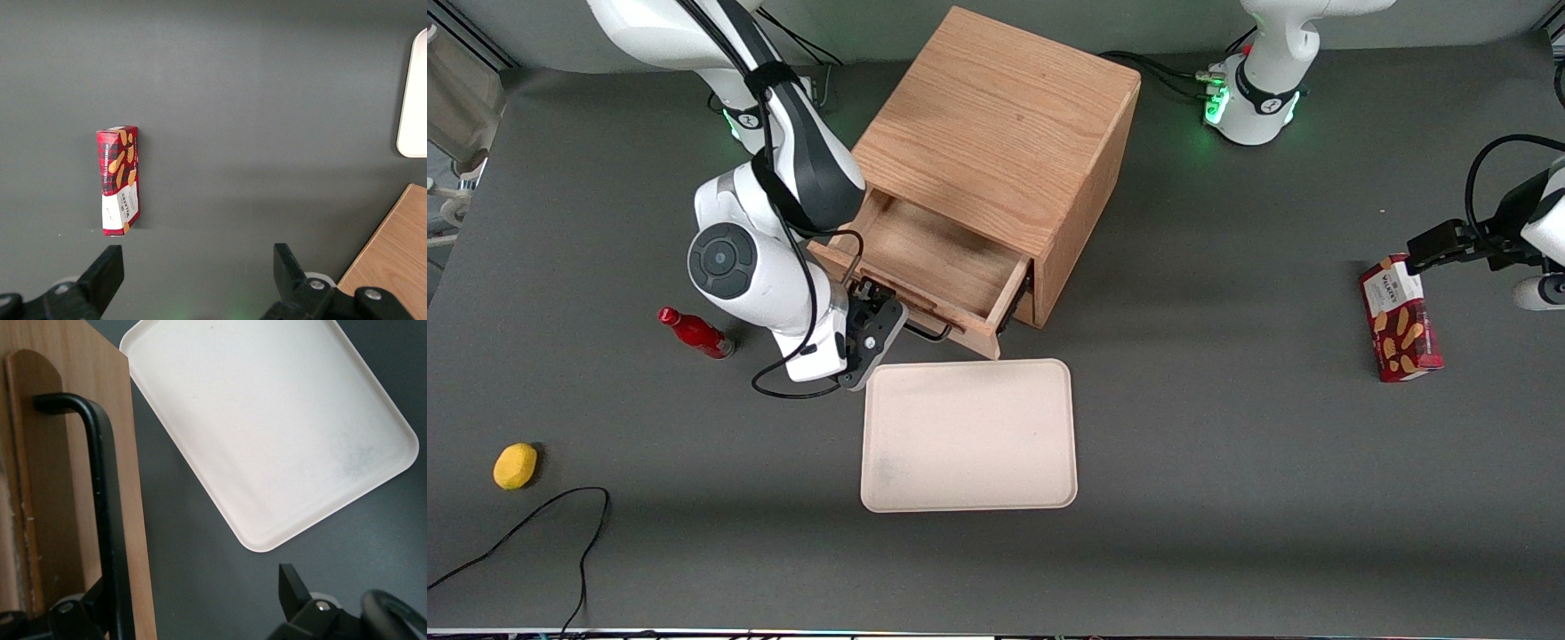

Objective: Open upper drawer
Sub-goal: 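Keep pulling the upper drawer out further with the right gripper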

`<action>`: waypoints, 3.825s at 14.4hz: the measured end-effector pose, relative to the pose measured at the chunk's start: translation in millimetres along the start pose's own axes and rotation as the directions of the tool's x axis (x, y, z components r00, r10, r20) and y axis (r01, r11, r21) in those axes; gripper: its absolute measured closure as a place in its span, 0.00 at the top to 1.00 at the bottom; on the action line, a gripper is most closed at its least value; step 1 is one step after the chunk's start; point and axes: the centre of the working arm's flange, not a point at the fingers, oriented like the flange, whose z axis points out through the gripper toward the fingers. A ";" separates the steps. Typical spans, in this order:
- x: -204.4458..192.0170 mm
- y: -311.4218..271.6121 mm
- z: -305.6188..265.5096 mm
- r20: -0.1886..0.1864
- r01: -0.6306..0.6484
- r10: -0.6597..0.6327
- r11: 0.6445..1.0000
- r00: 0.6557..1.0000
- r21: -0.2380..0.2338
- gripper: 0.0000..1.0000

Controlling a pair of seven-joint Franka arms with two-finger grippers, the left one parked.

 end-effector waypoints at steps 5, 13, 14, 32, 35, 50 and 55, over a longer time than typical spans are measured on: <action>2.3 12.9 -2.5 -0.010 -0.010 0.010 1.000 1.000 -0.010 1.00; 10.6 31.9 -5.0 -0.028 -0.023 0.022 0.999 0.999 -0.030 1.00; 11.4 34.3 -5.3 -0.030 -0.025 0.024 0.999 0.999 -0.032 1.00; 9.2 82.4 -11.0 -0.070 -0.047 0.043 0.997 0.997 -0.053 1.00; 10.1 88.8 -11.8 -0.075 -0.042 0.038 0.997 0.996 -0.059 1.00; 0.9 112.0 -14.7 -0.100 -0.045 0.040 0.998 0.994 -0.052 1.00; 3.2 108.8 -27.5 -0.115 -0.046 0.042 0.998 0.993 -0.033 1.00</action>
